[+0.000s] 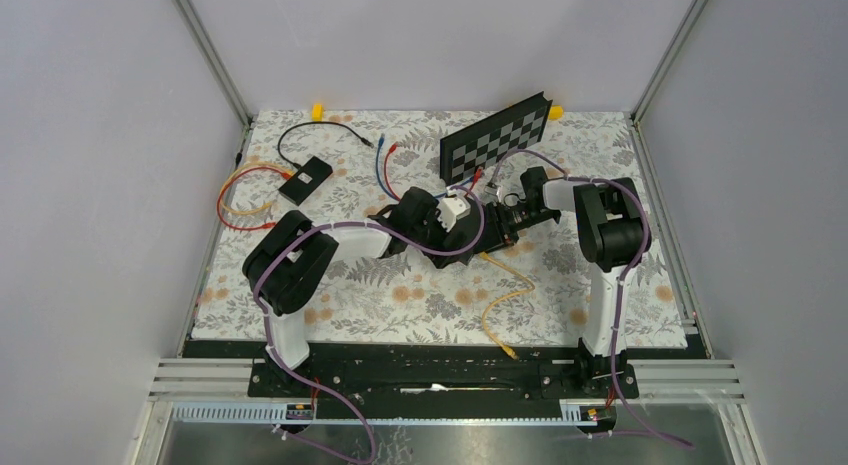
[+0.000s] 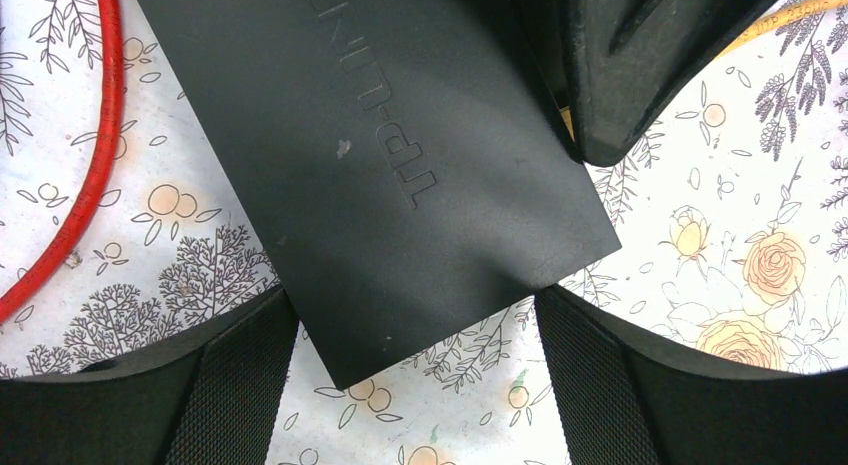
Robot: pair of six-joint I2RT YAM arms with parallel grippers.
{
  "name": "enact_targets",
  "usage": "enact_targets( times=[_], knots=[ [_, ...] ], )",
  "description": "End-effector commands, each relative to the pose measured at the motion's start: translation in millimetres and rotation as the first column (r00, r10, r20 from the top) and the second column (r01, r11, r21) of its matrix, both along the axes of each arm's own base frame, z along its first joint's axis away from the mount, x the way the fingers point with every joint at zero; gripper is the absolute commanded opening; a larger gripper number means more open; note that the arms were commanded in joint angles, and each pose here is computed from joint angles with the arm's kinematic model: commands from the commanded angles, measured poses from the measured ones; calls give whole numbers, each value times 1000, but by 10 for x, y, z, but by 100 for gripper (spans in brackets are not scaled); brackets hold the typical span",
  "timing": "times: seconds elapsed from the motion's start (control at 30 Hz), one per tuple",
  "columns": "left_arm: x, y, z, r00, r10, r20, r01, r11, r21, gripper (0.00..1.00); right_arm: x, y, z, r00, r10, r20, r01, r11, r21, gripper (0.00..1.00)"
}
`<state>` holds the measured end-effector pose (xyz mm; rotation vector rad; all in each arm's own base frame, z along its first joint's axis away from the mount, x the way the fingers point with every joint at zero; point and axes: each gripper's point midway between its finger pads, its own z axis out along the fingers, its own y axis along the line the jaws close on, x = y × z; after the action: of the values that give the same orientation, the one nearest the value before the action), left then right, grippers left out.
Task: Pull the plug from the switch port
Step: Pull the connector from the switch port.
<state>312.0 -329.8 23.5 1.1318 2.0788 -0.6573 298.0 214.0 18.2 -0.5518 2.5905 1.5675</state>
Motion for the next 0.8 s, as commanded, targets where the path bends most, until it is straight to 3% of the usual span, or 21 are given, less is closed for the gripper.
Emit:
enact_targets(
  times=[0.0,0.77],
  knots=[
    [-183,-20,-109,997,-13,-81,12,1000,-16,86,-168,-50,-250,998,46,-47,-50,996,-77,42],
    [-207,-16,-86,998,-31,-63,29,999,-28,86,-173,-55,-249,995,63,-76,-67,996,-56,36]
  ],
)
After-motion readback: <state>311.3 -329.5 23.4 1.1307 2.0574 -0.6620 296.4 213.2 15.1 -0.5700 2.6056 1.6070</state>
